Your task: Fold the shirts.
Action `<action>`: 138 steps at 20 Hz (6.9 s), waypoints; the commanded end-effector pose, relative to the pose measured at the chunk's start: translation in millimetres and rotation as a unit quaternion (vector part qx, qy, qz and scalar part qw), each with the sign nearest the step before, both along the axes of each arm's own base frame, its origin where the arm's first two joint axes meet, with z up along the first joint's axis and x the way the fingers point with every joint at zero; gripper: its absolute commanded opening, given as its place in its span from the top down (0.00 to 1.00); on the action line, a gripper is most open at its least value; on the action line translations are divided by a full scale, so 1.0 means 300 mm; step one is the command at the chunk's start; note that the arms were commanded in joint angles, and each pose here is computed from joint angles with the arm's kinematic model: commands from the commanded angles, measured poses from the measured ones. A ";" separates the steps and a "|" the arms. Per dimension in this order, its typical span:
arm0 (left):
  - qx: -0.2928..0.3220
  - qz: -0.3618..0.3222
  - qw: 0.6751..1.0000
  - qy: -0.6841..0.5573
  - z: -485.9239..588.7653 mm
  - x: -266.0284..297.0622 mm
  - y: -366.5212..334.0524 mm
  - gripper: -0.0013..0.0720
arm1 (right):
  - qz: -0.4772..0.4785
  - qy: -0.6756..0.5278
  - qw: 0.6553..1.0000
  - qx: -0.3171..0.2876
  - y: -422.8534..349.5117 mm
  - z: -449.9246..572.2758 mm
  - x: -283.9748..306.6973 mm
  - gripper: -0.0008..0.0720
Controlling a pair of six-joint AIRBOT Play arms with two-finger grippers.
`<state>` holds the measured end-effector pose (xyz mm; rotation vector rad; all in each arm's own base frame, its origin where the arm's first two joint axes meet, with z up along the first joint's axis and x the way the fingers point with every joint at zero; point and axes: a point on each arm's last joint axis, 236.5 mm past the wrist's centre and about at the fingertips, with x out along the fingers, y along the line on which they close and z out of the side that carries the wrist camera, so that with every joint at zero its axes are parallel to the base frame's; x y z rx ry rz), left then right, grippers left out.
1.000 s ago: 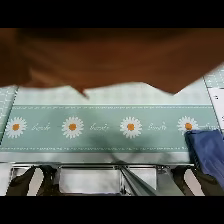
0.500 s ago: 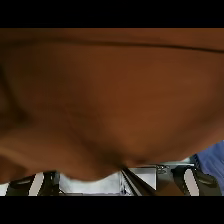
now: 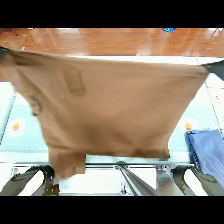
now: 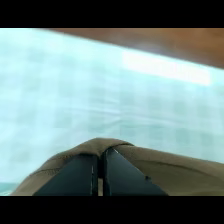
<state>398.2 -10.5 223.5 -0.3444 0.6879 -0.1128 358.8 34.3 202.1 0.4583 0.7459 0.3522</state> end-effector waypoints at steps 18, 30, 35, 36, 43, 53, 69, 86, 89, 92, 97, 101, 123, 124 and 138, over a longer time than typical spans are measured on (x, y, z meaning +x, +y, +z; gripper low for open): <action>-0.092 -0.049 0.943 0.315 -0.803 0.218 0.024 0.96 | 0.058 0.268 0.961 0.014 -0.067 -0.712 0.332 0.96; -0.092 -0.088 0.906 0.405 -0.954 0.026 -0.017 0.30 | 0.034 0.349 0.937 0.011 -0.010 -0.906 0.210 0.43; -0.059 -0.070 0.894 0.438 -0.800 -0.098 0.157 0.29 | 0.004 0.329 0.944 0.006 -0.161 -0.697 0.163 0.43; -0.048 -0.047 0.895 0.442 -0.779 -0.138 0.215 0.29 | -0.015 0.314 0.949 0.006 -0.193 -0.648 0.141 0.43; -0.124 0.074 0.887 0.439 -0.939 -0.557 0.253 0.29 | -0.065 0.225 0.970 0.062 -0.016 -0.664 -0.178 0.43; -0.215 0.047 0.876 0.428 -1.074 -0.624 0.039 0.29 | -0.054 0.219 0.966 0.130 0.128 -0.670 -0.334 0.43; -0.196 -0.061 0.866 0.455 -1.124 -0.601 -0.145 0.96 | -0.185 0.417 0.889 0.023 -0.181 -0.869 -0.649 0.43; -0.208 -0.060 0.872 0.440 -1.115 -0.572 -0.161 0.96 | -0.144 0.426 0.882 0.142 0.060 -1.068 -0.463 0.42; -0.213 -0.062 0.869 0.442 -1.107 -0.575 -0.168 0.96 | -0.104 0.389 0.898 0.177 0.139 -1.027 -0.372 0.92; -0.210 -0.098 0.873 0.428 -1.045 -0.554 -0.172 0.96 | -0.063 0.359 0.917 0.160 0.142 -0.946 -0.324 0.96; -0.212 -0.090 0.914 0.335 -0.865 -0.312 -0.119 0.96 | -0.072 0.299 0.943 0.129 0.061 -0.828 -0.172 0.96; -0.192 -0.087 0.933 0.290 -0.792 -0.088 -0.125 0.96 | -0.057 0.298 0.943 0.136 0.075 -0.822 -0.026 0.96; -0.194 -0.065 0.913 0.354 -0.903 0.322 -0.075 0.29 | -0.104 0.224 0.951 0.186 -0.111 -0.788 0.436 0.43; -0.172 -0.059 0.917 0.355 -0.862 0.296 -0.008 0.29 | -0.102 0.212 0.955 0.182 -0.162 -0.737 0.415 0.43; -0.036 -0.097 0.977 0.186 -0.589 -0.100 -0.249 0.29 | -0.150 0.263 0.933 0.193 -0.223 -0.915 0.262 0.41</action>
